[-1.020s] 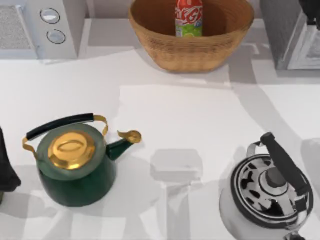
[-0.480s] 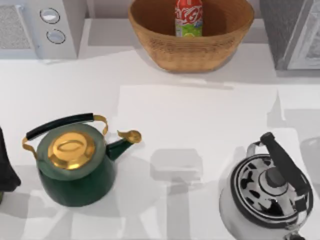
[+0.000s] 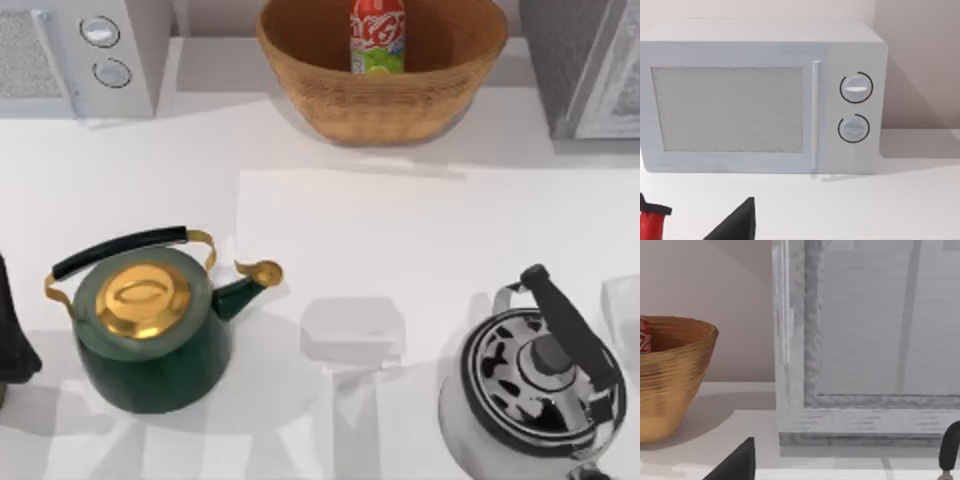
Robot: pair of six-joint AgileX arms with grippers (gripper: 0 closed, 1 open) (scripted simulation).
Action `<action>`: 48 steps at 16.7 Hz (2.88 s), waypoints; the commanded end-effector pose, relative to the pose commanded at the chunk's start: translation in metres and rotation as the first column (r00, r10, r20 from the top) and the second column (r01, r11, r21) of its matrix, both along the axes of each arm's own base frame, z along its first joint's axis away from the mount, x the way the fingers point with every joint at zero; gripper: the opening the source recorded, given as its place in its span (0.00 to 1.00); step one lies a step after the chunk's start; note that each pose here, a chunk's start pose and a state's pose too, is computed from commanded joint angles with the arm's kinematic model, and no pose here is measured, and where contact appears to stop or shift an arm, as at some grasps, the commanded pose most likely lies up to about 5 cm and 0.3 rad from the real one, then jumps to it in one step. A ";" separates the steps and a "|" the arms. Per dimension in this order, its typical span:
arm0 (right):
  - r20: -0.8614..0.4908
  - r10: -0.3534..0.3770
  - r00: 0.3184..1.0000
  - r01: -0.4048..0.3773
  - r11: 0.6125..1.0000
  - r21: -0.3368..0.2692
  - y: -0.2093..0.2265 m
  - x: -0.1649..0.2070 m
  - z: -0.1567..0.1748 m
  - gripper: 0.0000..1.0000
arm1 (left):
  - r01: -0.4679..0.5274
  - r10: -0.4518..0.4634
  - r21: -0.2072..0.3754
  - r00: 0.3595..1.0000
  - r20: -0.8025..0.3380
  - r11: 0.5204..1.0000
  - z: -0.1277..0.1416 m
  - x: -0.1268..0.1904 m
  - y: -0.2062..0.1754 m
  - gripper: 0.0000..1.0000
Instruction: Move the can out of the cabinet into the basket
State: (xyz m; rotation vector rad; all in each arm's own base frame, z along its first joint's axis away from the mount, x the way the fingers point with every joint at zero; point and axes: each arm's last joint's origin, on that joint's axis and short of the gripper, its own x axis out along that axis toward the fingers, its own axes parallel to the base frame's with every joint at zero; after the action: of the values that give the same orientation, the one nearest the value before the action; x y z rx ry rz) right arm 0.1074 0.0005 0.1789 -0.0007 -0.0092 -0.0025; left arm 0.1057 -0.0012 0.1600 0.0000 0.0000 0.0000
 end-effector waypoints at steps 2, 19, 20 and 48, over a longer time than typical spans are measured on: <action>-0.007 0.002 1.000 -0.002 1.000 0.000 -0.001 -0.001 -0.014 1.00 | 0.000 0.000 0.000 1.000 0.000 1.000 0.000 0.000 0.000 1.00; 0.203 0.092 0.975 -0.072 0.992 -0.104 -0.037 0.029 0.064 1.00 | 0.000 0.000 0.000 1.000 0.000 1.000 0.000 0.000 0.000 1.00; 0.215 0.099 0.972 -0.072 0.989 -0.128 -0.047 0.036 0.070 1.00 | 0.000 0.000 0.000 1.000 0.000 1.000 0.000 0.000 0.000 1.00; -0.010 0.010 1.000 -0.010 1.000 0.001 -0.245 0.069 0.034 1.00 | 0.000 0.000 0.000 1.000 0.000 1.000 0.000 0.000 0.000 1.00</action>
State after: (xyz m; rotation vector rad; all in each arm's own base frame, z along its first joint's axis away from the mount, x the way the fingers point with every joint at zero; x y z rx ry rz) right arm 0.1761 -0.2442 0.2129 0.0002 0.0005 0.0079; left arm 0.1057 -0.0012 0.1600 0.0000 0.0000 0.0000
